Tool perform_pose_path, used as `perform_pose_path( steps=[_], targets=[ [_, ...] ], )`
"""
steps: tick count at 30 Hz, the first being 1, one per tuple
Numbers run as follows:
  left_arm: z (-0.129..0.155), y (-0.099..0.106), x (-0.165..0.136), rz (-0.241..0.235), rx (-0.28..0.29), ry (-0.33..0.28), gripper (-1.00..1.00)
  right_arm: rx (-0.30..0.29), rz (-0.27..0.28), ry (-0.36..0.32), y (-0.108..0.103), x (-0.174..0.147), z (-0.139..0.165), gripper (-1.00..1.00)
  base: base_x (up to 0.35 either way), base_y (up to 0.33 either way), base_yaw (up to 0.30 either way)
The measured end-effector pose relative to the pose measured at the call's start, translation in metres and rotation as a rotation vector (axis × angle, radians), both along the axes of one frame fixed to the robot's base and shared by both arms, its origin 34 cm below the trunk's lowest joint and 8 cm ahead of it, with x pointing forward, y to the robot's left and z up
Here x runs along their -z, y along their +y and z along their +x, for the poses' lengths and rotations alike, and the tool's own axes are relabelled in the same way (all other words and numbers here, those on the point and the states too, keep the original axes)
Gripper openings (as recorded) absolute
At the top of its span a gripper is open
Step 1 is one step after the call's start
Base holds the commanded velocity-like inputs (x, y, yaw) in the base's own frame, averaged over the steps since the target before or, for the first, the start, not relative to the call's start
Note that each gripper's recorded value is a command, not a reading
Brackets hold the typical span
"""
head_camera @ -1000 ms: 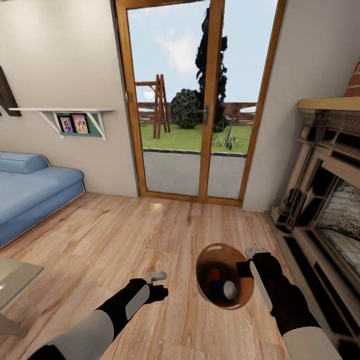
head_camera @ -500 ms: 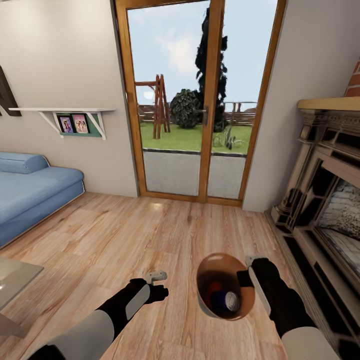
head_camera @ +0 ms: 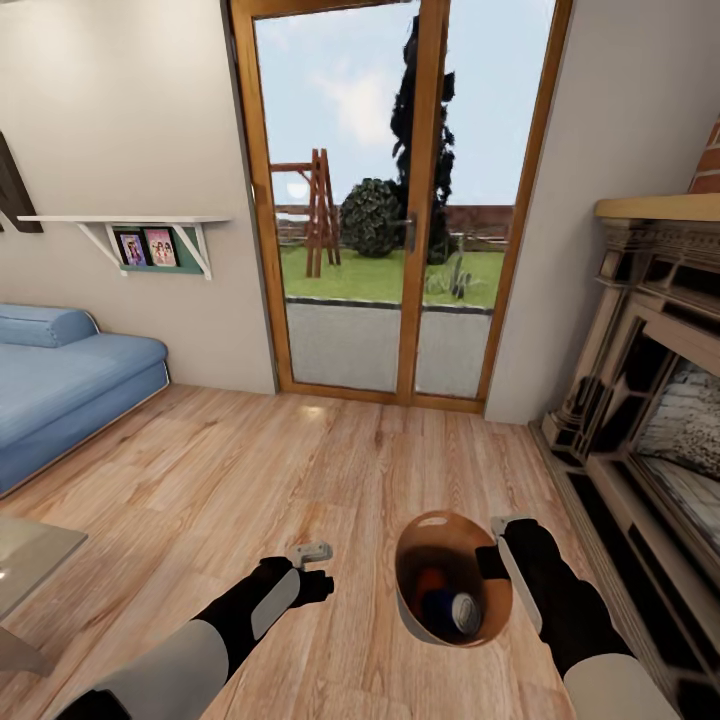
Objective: Put the three can of soda from the living room inside the tash can in the kitchen.
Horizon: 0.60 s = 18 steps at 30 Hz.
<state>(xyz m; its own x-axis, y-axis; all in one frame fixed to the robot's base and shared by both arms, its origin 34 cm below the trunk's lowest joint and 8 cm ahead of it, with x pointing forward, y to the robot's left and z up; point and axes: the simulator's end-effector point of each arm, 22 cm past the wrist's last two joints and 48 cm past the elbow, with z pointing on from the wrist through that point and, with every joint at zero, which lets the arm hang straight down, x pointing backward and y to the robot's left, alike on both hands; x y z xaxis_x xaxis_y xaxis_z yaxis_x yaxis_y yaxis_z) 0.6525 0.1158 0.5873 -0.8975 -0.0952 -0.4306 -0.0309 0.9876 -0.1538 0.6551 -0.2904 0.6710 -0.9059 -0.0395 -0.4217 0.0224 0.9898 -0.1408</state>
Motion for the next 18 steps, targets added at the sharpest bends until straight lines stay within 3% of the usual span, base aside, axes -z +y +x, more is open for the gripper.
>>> perform_pose_path(
  steps=[8,11,14,18],
  targets=[
    [0.000,0.000,0.000,0.002,0.001,0.000,1.00,0.000,-0.002,0.021,0.000,0.008,-0.005,-1.00,0.000,0.000,0.000],
    [0.000,-0.001,0.000,0.001,0.001,-0.001,1.00,0.008,-0.002,0.090,-0.004,0.031,-0.022,-1.00,0.000,0.000,0.000],
    [0.000,-0.003,-0.001,-0.002,0.003,-0.001,1.00,0.016,-0.014,0.182,-0.012,0.087,-0.055,-1.00,0.000,0.000,0.000],
    [0.000,-0.004,-0.001,-0.002,0.003,-0.001,1.00,0.016,-0.008,0.190,-0.011,0.104,-0.064,-1.00,0.000,0.000,0.000]
  ],
)
